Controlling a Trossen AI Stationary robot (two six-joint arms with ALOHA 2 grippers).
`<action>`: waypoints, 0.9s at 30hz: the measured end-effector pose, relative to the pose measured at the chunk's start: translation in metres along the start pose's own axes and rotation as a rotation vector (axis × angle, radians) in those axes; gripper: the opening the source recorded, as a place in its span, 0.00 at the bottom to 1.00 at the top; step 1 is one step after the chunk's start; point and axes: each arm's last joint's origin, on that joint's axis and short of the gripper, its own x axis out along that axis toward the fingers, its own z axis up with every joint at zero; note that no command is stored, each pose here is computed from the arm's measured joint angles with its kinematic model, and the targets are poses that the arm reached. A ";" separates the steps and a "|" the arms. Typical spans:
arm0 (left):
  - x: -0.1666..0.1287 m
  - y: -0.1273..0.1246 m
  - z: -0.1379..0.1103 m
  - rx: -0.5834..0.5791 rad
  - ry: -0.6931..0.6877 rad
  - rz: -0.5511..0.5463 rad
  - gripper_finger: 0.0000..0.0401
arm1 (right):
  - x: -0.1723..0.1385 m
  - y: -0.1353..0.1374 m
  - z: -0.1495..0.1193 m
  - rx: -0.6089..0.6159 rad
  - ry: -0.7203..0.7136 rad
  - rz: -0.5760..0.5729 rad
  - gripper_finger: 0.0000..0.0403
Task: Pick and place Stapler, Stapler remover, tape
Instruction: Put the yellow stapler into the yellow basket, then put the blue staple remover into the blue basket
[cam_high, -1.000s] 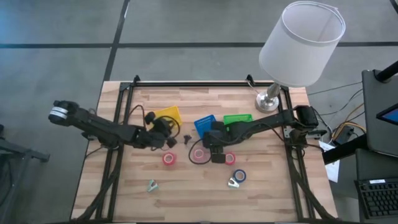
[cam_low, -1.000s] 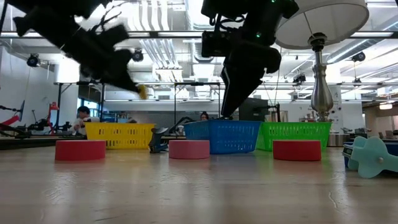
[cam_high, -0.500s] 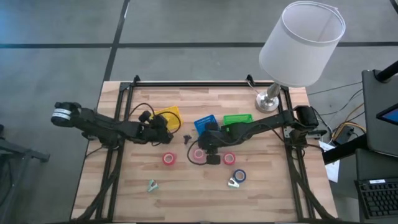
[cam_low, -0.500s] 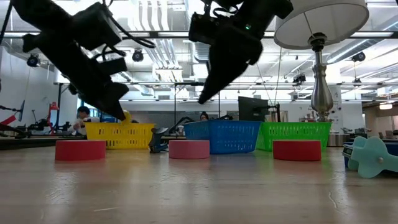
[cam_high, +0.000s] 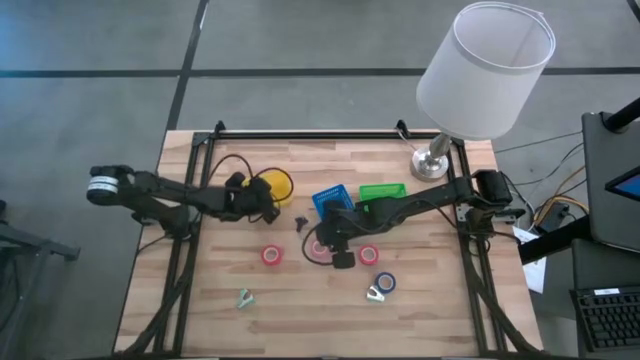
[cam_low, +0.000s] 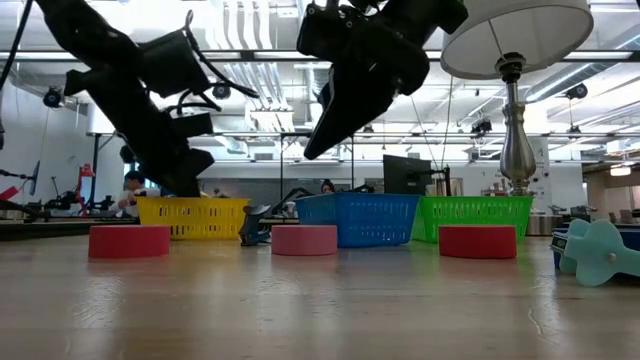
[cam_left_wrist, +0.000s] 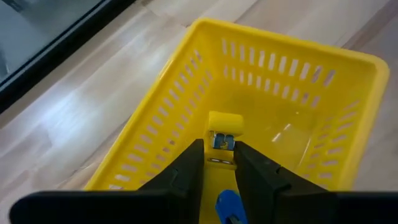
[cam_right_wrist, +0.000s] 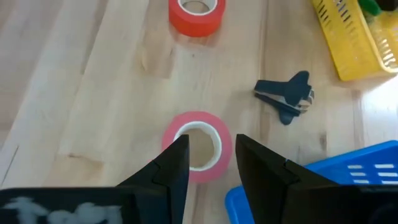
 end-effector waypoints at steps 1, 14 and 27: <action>0.001 0.000 0.001 0.005 -0.002 -0.005 0.24 | 0.000 0.000 0.000 0.000 -0.003 0.000 0.31; 0.002 -0.003 0.012 0.064 -0.082 -0.051 0.48 | 0.000 0.000 0.001 0.000 -0.006 -0.001 0.31; -0.036 -0.039 0.049 0.105 -0.217 -0.499 0.45 | 0.001 0.000 0.000 0.002 -0.003 -0.001 0.28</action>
